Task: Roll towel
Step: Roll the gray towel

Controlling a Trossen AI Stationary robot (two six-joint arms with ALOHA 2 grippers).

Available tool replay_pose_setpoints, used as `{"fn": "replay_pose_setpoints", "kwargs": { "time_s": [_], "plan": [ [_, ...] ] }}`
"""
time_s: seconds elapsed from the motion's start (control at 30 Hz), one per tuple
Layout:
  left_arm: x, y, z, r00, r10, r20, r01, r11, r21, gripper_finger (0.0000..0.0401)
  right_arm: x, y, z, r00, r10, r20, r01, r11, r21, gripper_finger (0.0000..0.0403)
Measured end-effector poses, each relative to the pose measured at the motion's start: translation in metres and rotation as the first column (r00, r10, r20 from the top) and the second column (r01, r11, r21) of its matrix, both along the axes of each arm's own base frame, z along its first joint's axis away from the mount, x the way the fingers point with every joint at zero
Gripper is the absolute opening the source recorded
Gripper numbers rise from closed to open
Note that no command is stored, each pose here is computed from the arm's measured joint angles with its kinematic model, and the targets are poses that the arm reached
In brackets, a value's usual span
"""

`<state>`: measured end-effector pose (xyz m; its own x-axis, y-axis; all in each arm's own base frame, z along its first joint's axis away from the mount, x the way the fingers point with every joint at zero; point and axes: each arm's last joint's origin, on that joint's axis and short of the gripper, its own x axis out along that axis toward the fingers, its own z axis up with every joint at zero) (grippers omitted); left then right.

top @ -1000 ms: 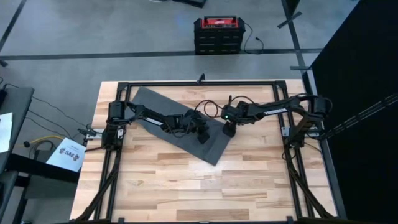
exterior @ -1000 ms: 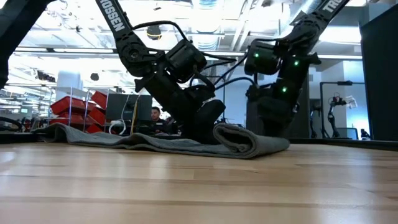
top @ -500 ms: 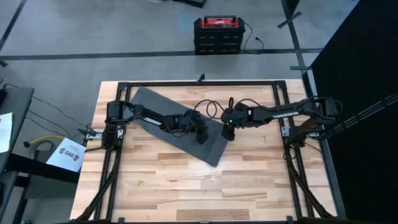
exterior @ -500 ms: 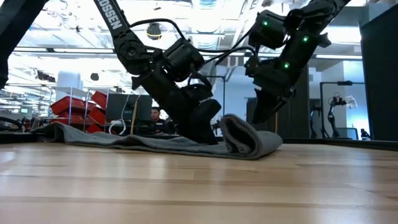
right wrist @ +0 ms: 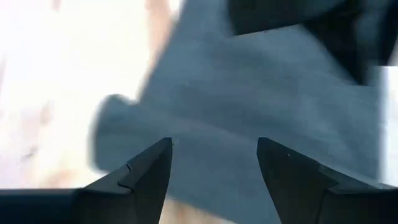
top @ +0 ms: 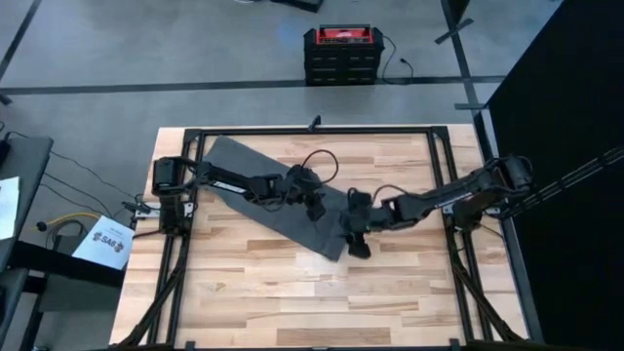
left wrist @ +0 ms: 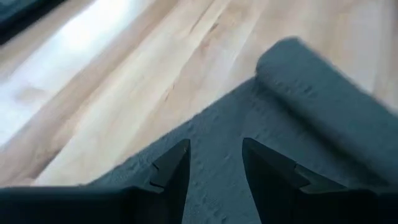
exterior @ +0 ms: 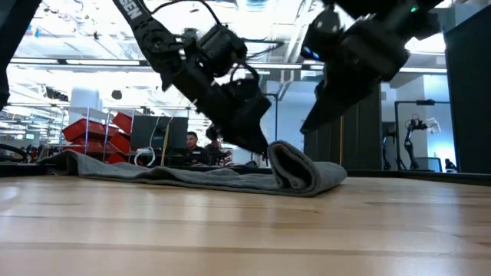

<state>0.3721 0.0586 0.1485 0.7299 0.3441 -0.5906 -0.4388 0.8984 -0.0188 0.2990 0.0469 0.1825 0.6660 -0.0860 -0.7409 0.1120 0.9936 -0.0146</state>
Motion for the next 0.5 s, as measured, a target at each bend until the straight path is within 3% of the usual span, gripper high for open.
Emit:
{"fn": "replay_pose_setpoints", "kwargs": {
  "time_s": [0.2, 0.33, 0.4, 0.5],
  "plan": [
    [-0.011, -0.038, 0.02, 0.996, -0.083, -0.028, 0.082, 0.996, -0.028, 0.0134, -0.001, 0.024, -0.007, 1.0, 0.031, 0.0, -0.031, 0.999, 0.031, 0.0226],
    [-0.017, -0.076, 0.012, 0.992, -0.125, -0.02, 0.123, 0.987, -0.101, 0.0134, -0.003, 0.037, -0.011, 1.0, 0.023, 0.009, -0.024, 0.999, 0.041, 0.021],
    [-0.016, -0.093, 0.002, 0.992, -0.126, -0.006, 0.124, 0.984, -0.131, 0.0133, -0.005, 0.041, -0.013, 1.0, 0.017, -0.002, -0.017, 0.999, 0.048, 0.0172],
    [-0.014, -0.111, -0.018, 0.996, -0.088, -0.016, 0.085, 0.986, -0.146, 0.0134, -0.005, 0.044, -0.017, 1.0, 0.012, -0.013, -0.011, 0.998, 0.055, 0.0073]
  ]
}}
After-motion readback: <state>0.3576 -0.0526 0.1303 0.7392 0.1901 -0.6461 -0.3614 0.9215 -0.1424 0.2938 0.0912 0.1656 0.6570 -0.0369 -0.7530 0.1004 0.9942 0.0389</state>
